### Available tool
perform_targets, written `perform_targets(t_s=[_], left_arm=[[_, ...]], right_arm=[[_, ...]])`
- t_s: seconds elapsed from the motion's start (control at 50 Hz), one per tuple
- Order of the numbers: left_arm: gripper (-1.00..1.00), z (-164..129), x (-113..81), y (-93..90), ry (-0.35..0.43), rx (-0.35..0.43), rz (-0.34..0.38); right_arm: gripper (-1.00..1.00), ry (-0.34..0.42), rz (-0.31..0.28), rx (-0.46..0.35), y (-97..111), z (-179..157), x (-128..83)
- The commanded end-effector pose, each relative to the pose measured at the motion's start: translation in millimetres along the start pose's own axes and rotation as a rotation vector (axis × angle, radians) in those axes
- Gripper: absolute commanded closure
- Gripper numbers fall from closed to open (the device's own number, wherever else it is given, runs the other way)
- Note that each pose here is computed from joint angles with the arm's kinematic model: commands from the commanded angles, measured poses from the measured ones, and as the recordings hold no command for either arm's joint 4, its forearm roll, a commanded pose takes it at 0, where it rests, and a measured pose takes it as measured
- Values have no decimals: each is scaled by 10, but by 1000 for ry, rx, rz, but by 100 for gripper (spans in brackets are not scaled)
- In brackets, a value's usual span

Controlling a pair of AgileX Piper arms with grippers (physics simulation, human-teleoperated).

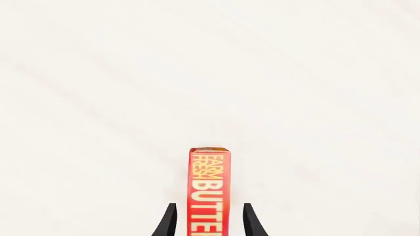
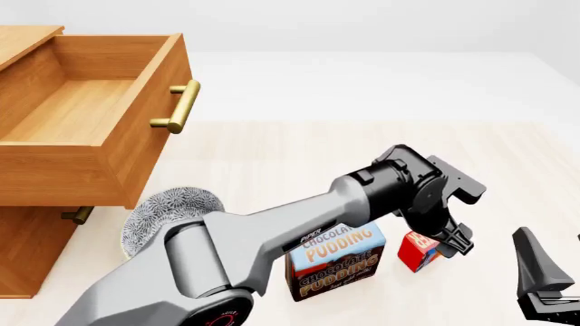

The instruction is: Put the butter at the back in the top drawer of the cabinet and close it.

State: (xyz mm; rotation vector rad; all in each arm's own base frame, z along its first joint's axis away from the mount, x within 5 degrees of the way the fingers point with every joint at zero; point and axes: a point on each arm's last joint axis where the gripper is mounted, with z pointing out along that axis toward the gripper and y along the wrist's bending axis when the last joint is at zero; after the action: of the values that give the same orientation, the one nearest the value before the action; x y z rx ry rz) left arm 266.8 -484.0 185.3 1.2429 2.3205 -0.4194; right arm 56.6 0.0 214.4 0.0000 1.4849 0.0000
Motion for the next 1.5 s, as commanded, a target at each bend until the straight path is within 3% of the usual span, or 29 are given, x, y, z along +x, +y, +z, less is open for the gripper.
perform_targets(t_s=[0.02, 1.5], left_arm=[[-100, 23, 7, -7, 0, 1, -7], [-100, 360, 147, -15, 31, -1, -54]], right_arm=[[-100, 0, 0, 0, 0, 0, 0], [-100, 0, 0, 0, 0, 0, 0]])
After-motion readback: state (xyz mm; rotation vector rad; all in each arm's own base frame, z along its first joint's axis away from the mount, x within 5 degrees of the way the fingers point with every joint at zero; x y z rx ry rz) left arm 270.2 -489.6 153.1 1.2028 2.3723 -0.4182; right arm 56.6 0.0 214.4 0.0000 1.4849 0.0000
